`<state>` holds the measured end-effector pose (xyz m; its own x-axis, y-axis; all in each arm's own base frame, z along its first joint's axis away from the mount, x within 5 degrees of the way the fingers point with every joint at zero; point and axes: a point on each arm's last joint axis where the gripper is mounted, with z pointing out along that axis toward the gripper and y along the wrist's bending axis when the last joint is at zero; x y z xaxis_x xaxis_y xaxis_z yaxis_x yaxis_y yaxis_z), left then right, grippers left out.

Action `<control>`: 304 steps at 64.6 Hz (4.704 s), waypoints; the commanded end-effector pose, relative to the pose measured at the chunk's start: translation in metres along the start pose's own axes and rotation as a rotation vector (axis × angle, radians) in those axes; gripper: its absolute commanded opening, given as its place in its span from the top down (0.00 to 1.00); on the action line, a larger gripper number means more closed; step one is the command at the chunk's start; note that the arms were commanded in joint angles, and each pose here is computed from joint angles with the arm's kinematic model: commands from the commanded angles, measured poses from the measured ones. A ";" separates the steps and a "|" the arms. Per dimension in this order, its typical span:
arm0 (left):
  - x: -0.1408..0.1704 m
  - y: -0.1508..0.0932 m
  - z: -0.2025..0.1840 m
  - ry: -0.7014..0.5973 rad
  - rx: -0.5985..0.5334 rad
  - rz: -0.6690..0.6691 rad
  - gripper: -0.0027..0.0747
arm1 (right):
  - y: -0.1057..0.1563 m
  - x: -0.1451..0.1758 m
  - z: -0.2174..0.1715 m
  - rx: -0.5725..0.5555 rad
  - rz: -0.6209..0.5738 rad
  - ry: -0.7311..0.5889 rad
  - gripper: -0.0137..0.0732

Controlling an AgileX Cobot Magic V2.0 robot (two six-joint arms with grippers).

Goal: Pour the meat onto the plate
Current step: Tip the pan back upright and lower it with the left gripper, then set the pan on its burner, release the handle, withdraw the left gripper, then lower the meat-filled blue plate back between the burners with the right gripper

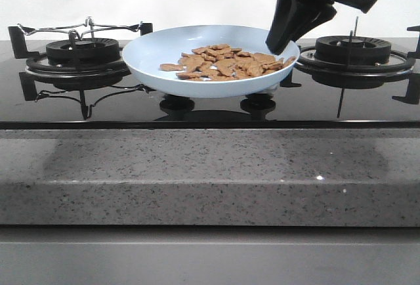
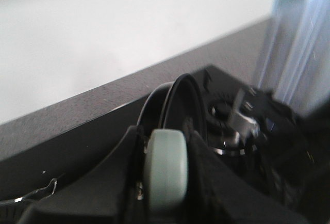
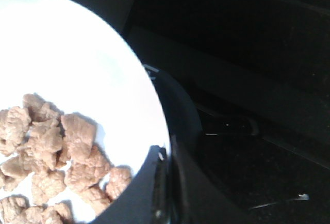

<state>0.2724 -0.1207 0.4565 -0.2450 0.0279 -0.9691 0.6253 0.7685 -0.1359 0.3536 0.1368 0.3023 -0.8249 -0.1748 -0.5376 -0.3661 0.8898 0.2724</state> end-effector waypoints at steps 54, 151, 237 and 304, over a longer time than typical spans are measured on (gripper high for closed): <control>0.090 0.237 0.002 -0.194 0.111 -1.128 0.99 | 0.006 -0.010 -0.023 -0.007 -0.019 -0.104 0.91; 0.123 0.221 0.003 0.219 0.112 -0.999 0.79 | 0.007 -0.010 -0.023 -0.009 -0.018 -0.104 0.91; 0.140 0.008 -0.130 0.112 -0.404 -0.032 0.99 | 0.007 -0.010 -0.023 -0.009 -0.018 -0.104 0.91; 0.184 -0.026 -0.183 -0.075 -0.484 0.118 0.99 | -0.014 -0.058 -0.042 -0.012 0.078 -0.178 0.91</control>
<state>0.0740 -0.0204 0.3044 -0.2093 0.1508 -0.9662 0.2556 0.9621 0.0948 0.3807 0.1259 0.3275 -0.8145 -0.1040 -0.5707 -0.3219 0.8995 0.2955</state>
